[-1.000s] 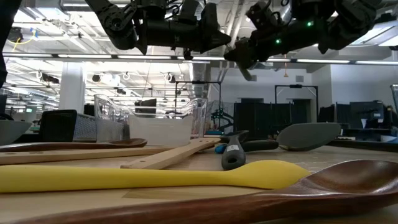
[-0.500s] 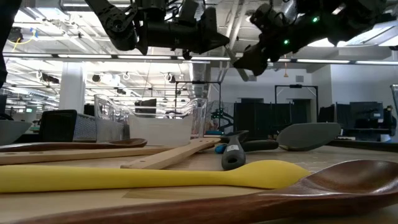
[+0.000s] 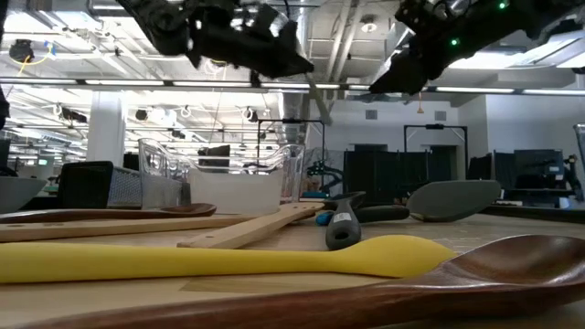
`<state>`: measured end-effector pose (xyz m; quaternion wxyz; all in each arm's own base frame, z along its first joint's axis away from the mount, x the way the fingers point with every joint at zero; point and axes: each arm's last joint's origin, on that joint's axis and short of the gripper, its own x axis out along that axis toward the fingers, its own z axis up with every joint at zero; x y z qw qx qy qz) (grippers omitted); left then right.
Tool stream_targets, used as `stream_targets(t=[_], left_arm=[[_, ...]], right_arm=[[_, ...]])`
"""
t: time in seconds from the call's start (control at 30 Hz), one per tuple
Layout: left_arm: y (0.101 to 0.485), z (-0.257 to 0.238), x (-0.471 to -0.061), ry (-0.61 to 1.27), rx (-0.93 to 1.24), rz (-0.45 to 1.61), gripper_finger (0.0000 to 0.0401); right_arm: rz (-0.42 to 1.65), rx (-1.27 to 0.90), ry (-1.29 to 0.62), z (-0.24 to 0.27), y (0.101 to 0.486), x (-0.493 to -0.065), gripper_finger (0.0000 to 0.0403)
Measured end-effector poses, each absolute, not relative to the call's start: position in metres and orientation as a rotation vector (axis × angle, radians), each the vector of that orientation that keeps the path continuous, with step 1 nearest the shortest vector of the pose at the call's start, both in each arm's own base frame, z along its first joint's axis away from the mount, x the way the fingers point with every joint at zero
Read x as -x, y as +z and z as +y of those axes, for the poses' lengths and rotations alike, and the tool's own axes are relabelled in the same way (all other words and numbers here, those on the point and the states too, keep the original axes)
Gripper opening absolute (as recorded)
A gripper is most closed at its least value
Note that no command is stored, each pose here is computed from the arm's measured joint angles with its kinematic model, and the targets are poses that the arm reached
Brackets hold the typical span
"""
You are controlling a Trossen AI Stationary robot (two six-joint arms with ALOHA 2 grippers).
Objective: Pick & Place Kitchen Items
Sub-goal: Put the gray table knife into the white bin
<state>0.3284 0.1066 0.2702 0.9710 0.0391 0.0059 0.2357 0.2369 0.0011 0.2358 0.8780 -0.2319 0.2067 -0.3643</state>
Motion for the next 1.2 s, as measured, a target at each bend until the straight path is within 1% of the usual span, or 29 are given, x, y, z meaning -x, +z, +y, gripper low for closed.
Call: stream_targets(t=[0.17,0.3,0.37,0.43,0.53,0.63,0.77,0.8,0.83,0.93,1.0,1.2], left_arm=[[0.307,0.106,-0.295,0.522,-0.103,0.025,0.0],[0.325,0.105,-0.271,0.588,-0.117,0.048,0.0],[0.33,0.105,-0.261,0.615,-0.118,0.067,0.0],[0.333,0.107,-0.255,0.645,-0.118,0.08,0.0],[0.333,0.111,-0.248,0.677,-0.115,0.122,0.0],[0.333,0.119,-0.245,0.703,-0.106,0.19,0.0],[0.332,0.129,-0.248,0.722,-0.095,0.261,0.0],[0.331,0.131,-0.25,0.72,-0.092,0.271,0.0],[0.331,0.133,-0.251,0.719,-0.089,0.281,0.0],[0.327,0.138,-0.257,0.722,-0.083,0.322,0.0],[0.32,0.141,-0.263,0.718,-0.079,0.36,0.0],[0.303,0.15,-0.28,0.706,-0.069,0.455,0.0]], right_arm=[[0.443,0.433,-0.767,0.0,0.232,-0.235,0.0281],[0.502,0.412,-0.741,-0.001,0.223,-0.234,0.0278],[0.536,0.392,-0.714,-0.002,0.219,-0.233,0.0268],[0.557,0.356,-0.682,-0.003,0.215,-0.233,0.0249],[0.566,0.32,-0.637,-0.004,0.214,-0.233,0.0202],[0.568,0.313,-0.572,-0.005,0.213,-0.234,0.0136],[0.575,0.292,-0.409,-0.008,0.214,-0.235,0.0038],[0.566,0.278,-0.365,-0.009,0.215,-0.235,0.002],[0.557,0.267,-0.314,-0.01,0.217,-0.234,0.001],[0.524,0.249,-0.204,-0.014,0.226,-0.228,0.0018],[0.493,0.239,-0.164,-0.016,0.234,-0.221,0.0022],[0.389,0.237,-0.105,-0.022,0.254,-0.195,0.0003]])
